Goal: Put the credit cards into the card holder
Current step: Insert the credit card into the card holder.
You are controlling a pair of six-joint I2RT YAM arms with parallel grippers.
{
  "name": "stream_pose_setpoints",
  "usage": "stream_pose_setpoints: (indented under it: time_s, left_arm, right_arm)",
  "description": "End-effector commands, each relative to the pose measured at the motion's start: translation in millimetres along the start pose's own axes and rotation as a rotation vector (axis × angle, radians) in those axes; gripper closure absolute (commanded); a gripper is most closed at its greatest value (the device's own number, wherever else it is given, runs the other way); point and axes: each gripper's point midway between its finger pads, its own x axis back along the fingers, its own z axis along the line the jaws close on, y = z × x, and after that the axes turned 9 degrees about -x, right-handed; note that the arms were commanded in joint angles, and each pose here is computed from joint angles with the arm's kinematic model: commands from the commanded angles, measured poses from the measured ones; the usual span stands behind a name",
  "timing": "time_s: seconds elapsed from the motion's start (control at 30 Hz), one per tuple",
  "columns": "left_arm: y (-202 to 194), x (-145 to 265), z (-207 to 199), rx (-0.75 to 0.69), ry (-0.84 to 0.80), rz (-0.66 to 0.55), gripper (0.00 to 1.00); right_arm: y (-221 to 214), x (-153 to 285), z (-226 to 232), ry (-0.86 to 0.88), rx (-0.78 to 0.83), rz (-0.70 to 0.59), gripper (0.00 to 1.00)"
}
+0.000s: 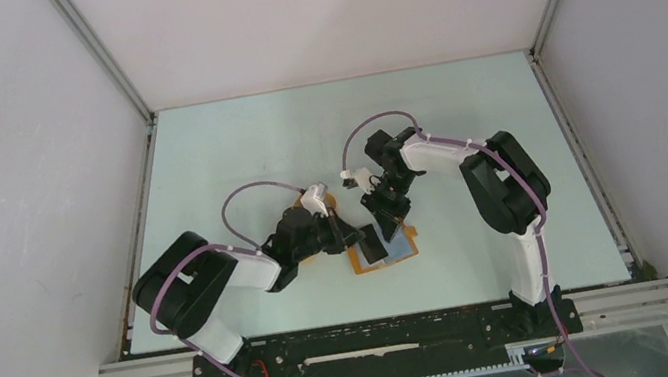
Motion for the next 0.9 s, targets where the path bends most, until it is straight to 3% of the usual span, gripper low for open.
stream_pose_setpoints:
  time_s: [0.0, 0.27, 0.47, 0.87]
  left_arm:
    - [0.5, -5.3, -0.5, -0.075, 0.035, 0.025, 1.00]
    - [4.1, -7.7, -5.8, -0.064, 0.036, 0.035, 1.00]
    - [3.1, -9.6, -2.9, -0.047, 0.054, 0.041, 1.00]
    - [8.2, -13.0, -2.5, -0.028, 0.102, -0.005, 1.00]
  right_arm:
    - [10.3, 1.8, 1.9, 0.018, 0.004, -0.019, 0.79]
    - [11.3, 2.7, -2.6, 0.002, -0.009, -0.021, 0.79]
    - [21.9, 35.4, -2.0, -0.019, 0.020, -0.120, 0.78]
    - [7.7, 51.7, -51.0, -0.197, -0.044, -0.129, 0.73]
